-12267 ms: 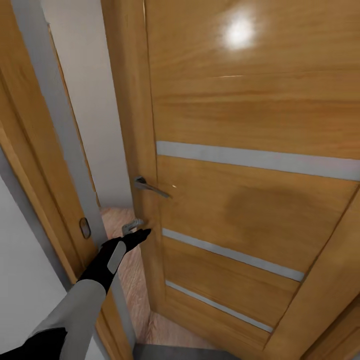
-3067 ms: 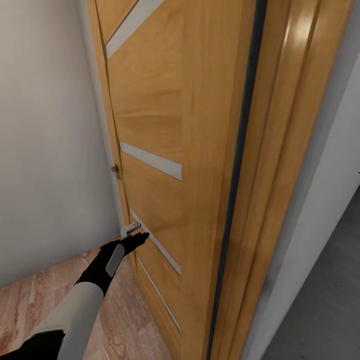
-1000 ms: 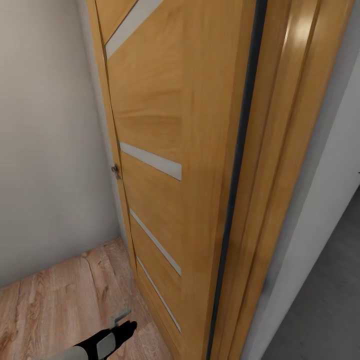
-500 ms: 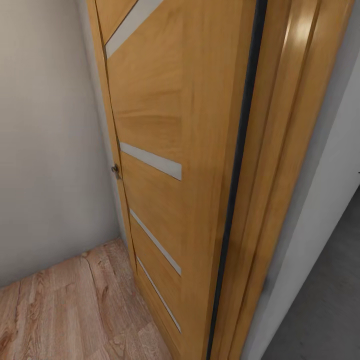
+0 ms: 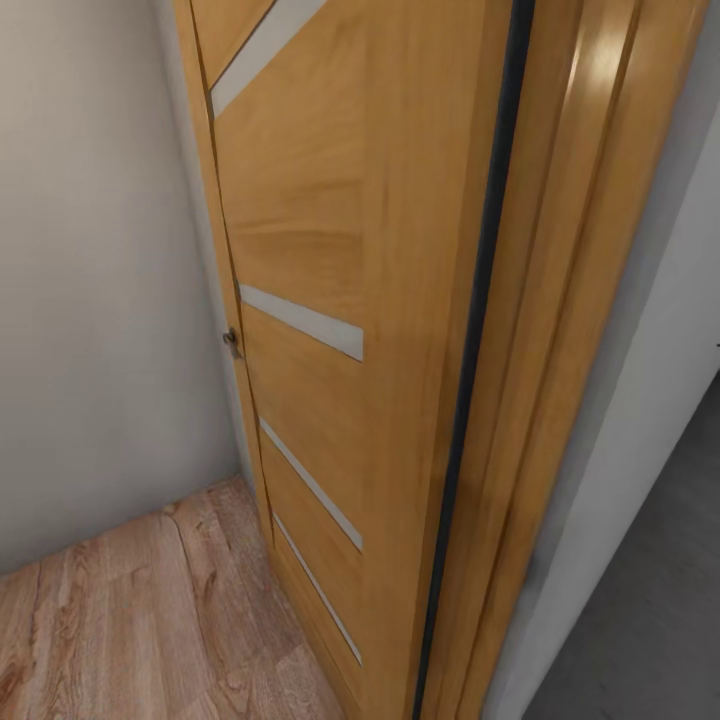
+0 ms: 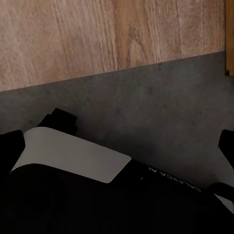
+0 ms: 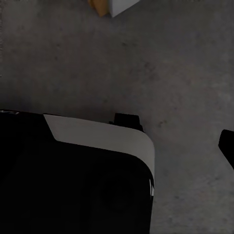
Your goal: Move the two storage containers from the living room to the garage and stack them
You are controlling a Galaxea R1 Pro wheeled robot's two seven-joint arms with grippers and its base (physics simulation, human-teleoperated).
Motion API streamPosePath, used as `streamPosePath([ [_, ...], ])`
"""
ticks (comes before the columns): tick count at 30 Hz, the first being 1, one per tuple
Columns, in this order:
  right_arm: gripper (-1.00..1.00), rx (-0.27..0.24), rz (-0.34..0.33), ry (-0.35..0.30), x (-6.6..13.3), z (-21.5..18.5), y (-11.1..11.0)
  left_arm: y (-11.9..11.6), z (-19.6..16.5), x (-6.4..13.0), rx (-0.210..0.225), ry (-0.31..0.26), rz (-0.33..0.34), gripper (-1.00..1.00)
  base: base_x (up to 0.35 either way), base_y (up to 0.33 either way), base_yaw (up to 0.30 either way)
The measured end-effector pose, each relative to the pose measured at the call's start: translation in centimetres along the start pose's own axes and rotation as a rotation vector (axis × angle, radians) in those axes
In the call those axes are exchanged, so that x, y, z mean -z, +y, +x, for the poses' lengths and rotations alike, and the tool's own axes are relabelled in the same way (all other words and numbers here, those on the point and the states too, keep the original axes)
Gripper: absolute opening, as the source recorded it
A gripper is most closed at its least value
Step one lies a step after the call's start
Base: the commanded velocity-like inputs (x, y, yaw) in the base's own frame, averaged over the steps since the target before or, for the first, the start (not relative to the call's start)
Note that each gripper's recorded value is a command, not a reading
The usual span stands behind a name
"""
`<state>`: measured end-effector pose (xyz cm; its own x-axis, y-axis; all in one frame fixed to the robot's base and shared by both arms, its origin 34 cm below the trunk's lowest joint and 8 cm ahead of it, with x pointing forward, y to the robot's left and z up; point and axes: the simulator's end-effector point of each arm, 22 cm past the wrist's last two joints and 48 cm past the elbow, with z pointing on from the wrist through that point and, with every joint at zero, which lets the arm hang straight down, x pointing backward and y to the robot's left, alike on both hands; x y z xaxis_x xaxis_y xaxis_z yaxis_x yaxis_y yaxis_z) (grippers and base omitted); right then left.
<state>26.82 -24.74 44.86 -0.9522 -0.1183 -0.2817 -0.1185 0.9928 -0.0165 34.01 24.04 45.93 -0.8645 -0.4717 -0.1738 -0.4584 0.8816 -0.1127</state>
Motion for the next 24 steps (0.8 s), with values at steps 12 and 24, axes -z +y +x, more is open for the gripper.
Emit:
streamPosePath([
  [12,1.00,0.001,-0.003,0.002,0.01,0.10,0.30,0.40,0.76,-0.02,0.000,0.008,-0.006,1.00,0.000,0.000,0.190],
  [24,1.00,0.001,-0.002,0.004,0.02,0.19,0.21,0.32,0.74,-0.02,0.003,0.008,-0.004,1.00,0.000,0.000,0.290],
])
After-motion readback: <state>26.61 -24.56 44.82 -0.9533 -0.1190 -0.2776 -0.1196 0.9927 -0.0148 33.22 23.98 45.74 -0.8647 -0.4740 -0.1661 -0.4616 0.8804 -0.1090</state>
